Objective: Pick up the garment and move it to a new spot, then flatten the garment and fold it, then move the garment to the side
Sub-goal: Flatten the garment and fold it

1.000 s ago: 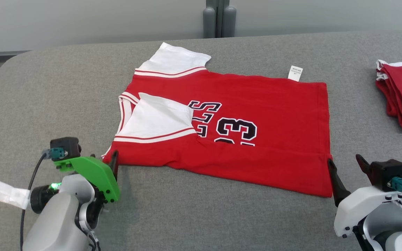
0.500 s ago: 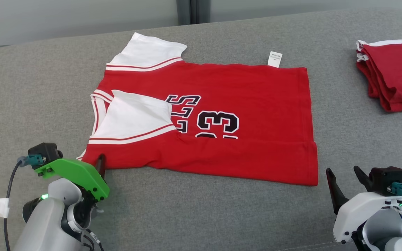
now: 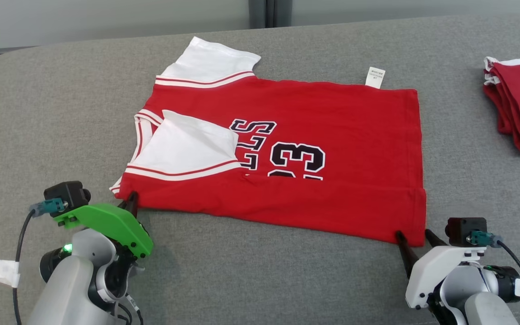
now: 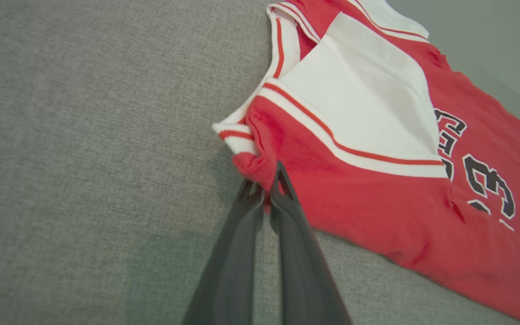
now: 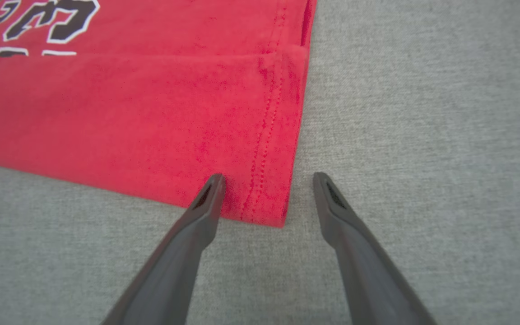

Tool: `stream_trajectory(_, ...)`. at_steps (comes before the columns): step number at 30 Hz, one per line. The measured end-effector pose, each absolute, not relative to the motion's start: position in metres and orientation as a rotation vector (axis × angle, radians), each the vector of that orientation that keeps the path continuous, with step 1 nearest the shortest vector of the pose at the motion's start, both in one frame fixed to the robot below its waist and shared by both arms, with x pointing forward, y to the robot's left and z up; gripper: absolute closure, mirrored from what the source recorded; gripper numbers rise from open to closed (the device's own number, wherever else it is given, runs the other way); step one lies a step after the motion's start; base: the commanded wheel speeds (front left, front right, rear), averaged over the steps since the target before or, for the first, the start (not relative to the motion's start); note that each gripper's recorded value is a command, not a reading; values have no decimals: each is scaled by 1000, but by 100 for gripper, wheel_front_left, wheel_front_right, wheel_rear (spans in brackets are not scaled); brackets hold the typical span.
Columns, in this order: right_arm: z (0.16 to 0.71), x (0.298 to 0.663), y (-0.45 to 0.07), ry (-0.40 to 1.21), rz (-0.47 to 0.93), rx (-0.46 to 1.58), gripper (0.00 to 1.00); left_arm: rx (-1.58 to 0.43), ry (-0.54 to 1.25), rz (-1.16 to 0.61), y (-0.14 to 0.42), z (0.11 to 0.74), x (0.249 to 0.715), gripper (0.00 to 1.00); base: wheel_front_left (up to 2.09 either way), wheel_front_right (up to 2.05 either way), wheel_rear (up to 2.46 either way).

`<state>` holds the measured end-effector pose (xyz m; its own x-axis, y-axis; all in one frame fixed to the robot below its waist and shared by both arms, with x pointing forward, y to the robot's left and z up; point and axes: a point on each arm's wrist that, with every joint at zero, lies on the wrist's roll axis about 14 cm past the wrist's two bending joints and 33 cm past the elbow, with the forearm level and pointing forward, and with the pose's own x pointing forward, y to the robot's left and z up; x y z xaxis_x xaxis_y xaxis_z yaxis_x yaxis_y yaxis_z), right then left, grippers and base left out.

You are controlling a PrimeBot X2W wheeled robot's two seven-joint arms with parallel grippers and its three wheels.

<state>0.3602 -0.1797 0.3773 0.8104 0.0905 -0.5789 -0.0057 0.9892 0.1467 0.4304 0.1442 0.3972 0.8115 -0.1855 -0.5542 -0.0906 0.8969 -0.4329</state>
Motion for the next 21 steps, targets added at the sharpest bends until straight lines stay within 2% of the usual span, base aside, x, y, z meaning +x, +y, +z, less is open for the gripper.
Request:
stream_trajectory(1,373,361,-176,639,62,139,62,-462,626,-53,144,398,430,100,0,0,0)
stream_trajectory(2,371,362,-174,647,69,139,67,-462,625,-53,145,398,429,100,0,0,0)
stream_trajectory(3,369,363,-172,655,74,143,82,-464,620,-54,144,399,429,100,0,0,0)
stream_trajectory(4,369,365,-171,653,77,145,100,-465,615,-57,144,401,429,100,0,0,0)
stream_trajectory(14,405,386,-190,523,39,80,100,-511,528,-86,133,426,413,100,0,0,0)
stream_trajectory(21,411,369,-213,543,11,30,100,-594,545,-34,128,421,368,100,0,0,0)
